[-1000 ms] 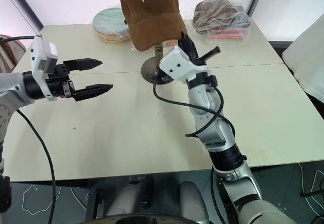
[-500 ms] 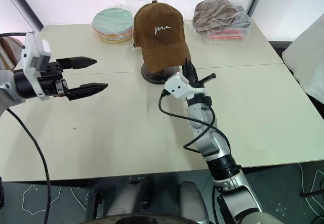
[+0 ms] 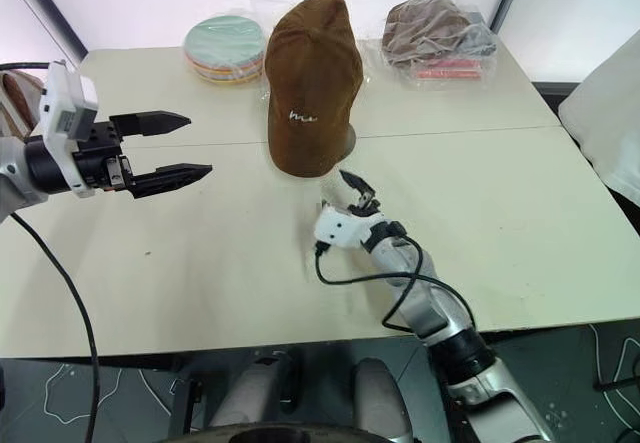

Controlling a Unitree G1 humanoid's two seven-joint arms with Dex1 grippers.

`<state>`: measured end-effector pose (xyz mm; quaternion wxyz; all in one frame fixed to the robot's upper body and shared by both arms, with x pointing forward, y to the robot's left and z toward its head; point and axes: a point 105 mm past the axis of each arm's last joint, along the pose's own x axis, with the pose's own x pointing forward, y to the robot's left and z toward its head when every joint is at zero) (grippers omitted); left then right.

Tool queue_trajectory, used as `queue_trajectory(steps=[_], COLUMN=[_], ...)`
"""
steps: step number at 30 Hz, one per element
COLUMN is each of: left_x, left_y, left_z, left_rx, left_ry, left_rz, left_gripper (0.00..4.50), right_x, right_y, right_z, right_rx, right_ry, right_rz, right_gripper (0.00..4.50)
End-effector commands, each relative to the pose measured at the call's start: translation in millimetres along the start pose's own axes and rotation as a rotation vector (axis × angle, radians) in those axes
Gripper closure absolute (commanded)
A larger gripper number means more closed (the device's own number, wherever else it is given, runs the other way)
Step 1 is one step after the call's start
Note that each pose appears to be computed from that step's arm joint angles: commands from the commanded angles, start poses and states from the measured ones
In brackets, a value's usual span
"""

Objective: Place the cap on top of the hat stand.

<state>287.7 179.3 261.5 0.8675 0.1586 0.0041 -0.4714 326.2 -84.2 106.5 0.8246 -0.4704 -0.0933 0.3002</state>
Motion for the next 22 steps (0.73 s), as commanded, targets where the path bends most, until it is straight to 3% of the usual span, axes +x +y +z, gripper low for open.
queue_trajectory(steps=[1,6,10,16,22], left_x=[-4,-3,-5,-5,-2], left_y=[2,3,7,12,12], left_z=[10,7,4,2,2], left_rx=[0.043,0.041,0.051,0.075,0.086], left_ry=[-0.020,-0.021,-0.014,-0.004,-0.011], left_rz=[0.011,0.006,-0.008,-0.036,-0.062], left_gripper=[0.00,0.00,0.00,0.00,0.00], right_x=[-16,-45,-75,-98,-102], right_y=[-39,-109,-160,-171,-174], right_z=[18,22,43,63,59], right_rx=[0.093,0.356,0.512,0.596,0.572], right_ry=[-0.078,-0.102,-0.171,-0.218,-0.182], right_rz=[0.020,0.060,0.139,0.277,0.266], right_gripper=[1.04,1.04,1.04,1.04,1.04])
